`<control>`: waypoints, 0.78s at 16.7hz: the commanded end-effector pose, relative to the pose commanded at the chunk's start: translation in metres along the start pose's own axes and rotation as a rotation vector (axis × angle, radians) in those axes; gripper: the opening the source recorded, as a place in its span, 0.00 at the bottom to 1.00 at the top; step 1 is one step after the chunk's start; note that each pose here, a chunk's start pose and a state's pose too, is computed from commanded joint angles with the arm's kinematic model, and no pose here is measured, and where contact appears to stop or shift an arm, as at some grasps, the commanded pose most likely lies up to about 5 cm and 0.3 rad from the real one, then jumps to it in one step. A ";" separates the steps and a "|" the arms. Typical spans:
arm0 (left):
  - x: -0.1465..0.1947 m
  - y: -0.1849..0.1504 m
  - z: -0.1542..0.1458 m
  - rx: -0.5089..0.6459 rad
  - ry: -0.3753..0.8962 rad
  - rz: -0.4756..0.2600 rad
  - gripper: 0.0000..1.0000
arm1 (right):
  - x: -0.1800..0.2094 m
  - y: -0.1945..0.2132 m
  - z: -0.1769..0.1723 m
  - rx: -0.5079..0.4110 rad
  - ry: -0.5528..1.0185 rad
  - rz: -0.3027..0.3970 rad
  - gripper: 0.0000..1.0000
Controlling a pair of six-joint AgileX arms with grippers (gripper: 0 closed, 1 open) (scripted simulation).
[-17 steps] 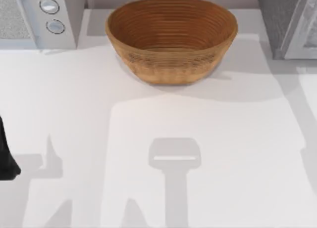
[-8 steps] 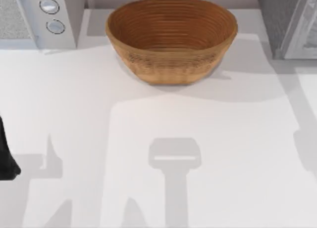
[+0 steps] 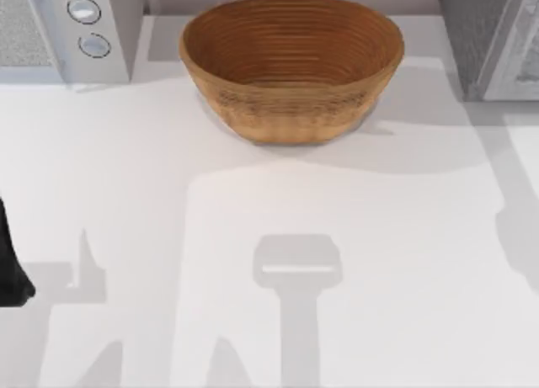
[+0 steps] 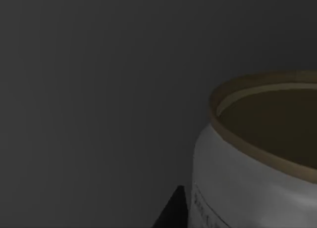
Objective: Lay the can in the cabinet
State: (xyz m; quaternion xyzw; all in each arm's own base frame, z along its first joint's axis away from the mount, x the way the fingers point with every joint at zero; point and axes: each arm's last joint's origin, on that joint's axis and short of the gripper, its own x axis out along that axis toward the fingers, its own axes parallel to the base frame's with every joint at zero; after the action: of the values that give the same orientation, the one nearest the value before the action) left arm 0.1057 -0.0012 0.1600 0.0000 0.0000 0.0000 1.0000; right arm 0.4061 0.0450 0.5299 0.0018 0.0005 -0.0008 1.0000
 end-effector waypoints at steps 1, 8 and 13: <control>0.000 0.000 0.000 0.000 0.000 0.000 1.00 | 0.000 0.000 0.000 0.000 0.000 0.000 0.00; 0.000 0.000 0.000 0.000 0.000 0.000 1.00 | 0.000 0.000 0.000 0.000 0.000 0.000 0.38; 0.000 0.000 0.000 0.000 0.000 0.000 1.00 | 0.000 0.000 0.000 0.000 0.000 0.000 0.75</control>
State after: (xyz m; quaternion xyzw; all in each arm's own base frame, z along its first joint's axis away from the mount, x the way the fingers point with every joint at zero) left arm 0.1057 -0.0012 0.1600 0.0000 0.0000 0.0000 1.0000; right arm 0.4061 0.0450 0.5299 0.0018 0.0005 -0.0008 1.0000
